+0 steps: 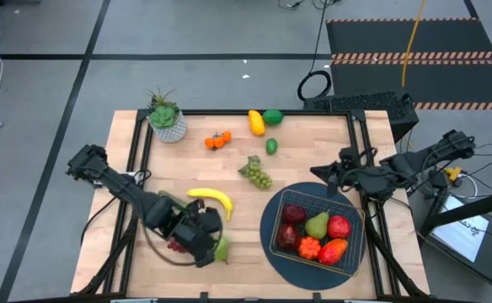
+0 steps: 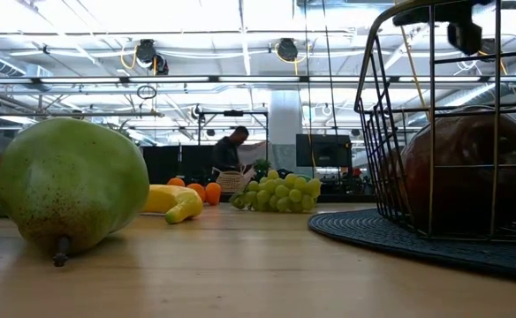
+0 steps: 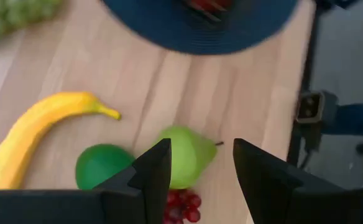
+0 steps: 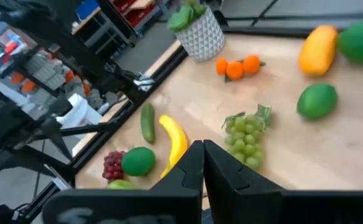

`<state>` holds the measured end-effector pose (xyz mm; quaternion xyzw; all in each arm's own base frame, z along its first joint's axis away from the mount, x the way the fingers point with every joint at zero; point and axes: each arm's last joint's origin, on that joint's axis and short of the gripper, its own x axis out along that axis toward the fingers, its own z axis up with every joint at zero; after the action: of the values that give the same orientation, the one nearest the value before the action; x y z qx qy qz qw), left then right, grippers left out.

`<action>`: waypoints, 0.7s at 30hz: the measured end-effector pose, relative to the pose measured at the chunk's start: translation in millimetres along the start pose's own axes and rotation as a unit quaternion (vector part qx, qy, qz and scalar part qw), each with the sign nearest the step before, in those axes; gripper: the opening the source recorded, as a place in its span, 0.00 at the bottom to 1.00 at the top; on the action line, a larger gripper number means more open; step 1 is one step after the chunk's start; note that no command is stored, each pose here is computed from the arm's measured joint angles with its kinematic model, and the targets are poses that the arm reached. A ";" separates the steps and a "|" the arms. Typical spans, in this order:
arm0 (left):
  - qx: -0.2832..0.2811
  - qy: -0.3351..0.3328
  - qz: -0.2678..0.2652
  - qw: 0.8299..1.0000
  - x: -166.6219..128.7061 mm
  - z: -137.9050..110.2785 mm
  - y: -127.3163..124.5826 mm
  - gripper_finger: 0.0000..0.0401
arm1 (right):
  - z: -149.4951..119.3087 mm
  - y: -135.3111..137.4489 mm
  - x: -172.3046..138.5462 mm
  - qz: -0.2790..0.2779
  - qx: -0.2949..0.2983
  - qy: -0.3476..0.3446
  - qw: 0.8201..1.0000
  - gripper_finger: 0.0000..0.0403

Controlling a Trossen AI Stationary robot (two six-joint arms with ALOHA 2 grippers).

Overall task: Build produce basket
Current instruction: Put the pear into the gold wire basket

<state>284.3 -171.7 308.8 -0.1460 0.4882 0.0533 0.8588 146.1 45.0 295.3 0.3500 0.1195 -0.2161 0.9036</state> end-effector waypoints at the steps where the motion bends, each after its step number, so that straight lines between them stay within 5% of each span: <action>1: 0.019 -0.004 -0.006 1.000 -0.5 -3.4 0.1 0.44 | -1.6 1.6 5.2 -0.002 0.004 0.007 1.000 0.00; 9: 0.115 -0.053 0.014 0.992 -14.1 -26.1 20.8 0.44 | -17.6 20.8 46.9 0.005 0.014 0.023 1.000 0.00; 21: 0.105 -0.113 0.075 0.985 6.2 -47.5 35.7 0.44 | -33.4 29.4 71.1 0.004 -0.147 0.024 0.989 0.00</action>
<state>240.1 -152.5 273.5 -0.0109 0.4002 0.0825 0.9127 220.3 65.5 261.9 0.2188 0.1699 -0.1838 0.9431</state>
